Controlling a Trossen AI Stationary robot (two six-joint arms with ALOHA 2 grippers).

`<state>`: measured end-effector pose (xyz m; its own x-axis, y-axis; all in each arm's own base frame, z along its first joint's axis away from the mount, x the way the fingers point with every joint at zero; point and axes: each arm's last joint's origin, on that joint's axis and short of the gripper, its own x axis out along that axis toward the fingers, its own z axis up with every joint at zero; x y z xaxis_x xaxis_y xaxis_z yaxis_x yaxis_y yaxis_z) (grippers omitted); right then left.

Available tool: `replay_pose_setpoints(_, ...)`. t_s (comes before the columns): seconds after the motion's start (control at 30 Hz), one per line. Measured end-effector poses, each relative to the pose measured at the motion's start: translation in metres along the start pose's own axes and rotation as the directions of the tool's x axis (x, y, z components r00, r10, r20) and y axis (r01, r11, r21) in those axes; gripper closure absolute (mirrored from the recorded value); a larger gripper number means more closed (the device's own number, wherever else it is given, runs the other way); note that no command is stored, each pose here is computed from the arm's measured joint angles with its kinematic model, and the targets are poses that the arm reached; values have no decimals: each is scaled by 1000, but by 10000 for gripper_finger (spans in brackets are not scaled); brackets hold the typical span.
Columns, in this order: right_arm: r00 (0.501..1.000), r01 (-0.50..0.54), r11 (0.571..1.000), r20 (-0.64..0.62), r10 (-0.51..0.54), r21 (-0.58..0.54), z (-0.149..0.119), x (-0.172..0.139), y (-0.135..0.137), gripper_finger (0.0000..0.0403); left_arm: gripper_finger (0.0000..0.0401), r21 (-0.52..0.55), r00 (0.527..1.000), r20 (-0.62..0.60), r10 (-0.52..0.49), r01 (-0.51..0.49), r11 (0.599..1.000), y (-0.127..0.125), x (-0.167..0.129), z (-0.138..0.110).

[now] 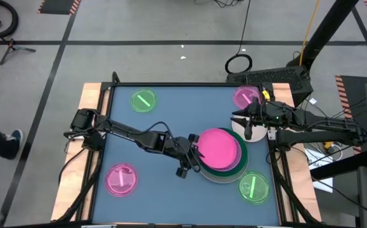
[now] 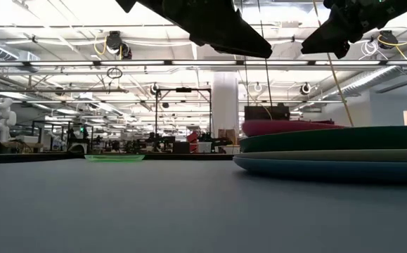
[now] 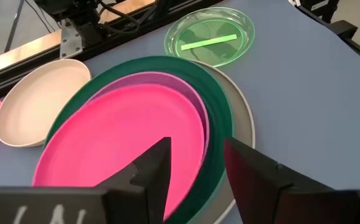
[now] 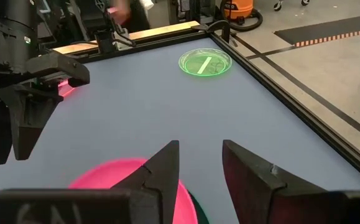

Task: Stack plastic plates
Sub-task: Stack the white plate on top of the pink plate

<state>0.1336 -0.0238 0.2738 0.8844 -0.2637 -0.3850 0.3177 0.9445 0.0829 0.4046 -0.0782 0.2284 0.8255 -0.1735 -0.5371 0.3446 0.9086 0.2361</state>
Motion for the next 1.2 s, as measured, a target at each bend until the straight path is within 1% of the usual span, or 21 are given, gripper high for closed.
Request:
replay_pose_setpoints(0.17, 1000, 0, 1000, -2, 0, 0, 0, 0, 0, 286, 244, 0, 1000, -1, 13, -13, 1000, 0, 0, 0)
replay_pose_setpoints(0.27, 1000, 1, 1000, -3, -1, 0, 0, 0, 0, 286, 244, -18, 1000, -2, 18, -18, 1000, 2, 0, 0)
replay_pose_setpoints(0.37, 1000, 3, 1000, -20, -3, -2, -2, 0, 0, 286, 244, -63, 1000, -6, 25, -25, 998, 5, 0, -1)
replay_pose_setpoints(0.47, 999, 15, 999, -35, -14, 35, -3, 0, -1, 286, 244, -126, 999, -20, 29, -32, 991, 9, 0, -4)
replay_pose_setpoints(0.53, 997, 73, 994, -44, -69, 81, -5, 0, -3, 286, 244, -159, 999, -24, 31, -34, 987, 10, 0, -4)
replay_pose_setpoints(0.6, 984, 174, 977, -69, -166, 126, -8, 1, -6, 286, 244, -172, 999, -23, 32, -36, 984, 10, 0, -4)
replay_pose_setpoints(0.63, 971, 236, 961, -82, -226, 142, -10, 1, -7, 286, 244, -175, 999, -23, 32, -36, 984, 10, 0, -4)
replay_pose_setpoints(0.7, 936, 350, 920, -112, -334, 174, -14, 3, -11, 286, 244, -174, 999, -23, 32, -36, 984, 10, 0, -4)
replay_pose_setpoints(0.77, 903, 427, 882, -142, -405, 201, -17, 7, -13, 286, 244, -174, 999, -23, 32, -36, 984, 10, 0, -4)
replay_pose_setpoints(0.8, 893, 448, 869, -154, -423, 211, -17, 9, -14, 286, 244, -173, 999, -22, 32, -36, 984, 10, 0, -4)
replay_pose_setpoints(0.93, 870, 489, 840, -202, -450, 234, -19, 22, -18, 287, 244, -159, 999, -20, 33, -36, 987, 10, 0, -4)
replay_pose_setpoints(1.07, 855, 507, 815, -282, -435, 280, -24, 37, -25, 287, 244, -155, 999, -6, 38, -39, 987, 11, 0, -3)
replay_pose_setpoints(1.2, 826, 541, 776, -379, -417, 326, -31, 50, -34, 287, 244, -154, 999, -1, 40, -40, 987, 11, 0, -2)
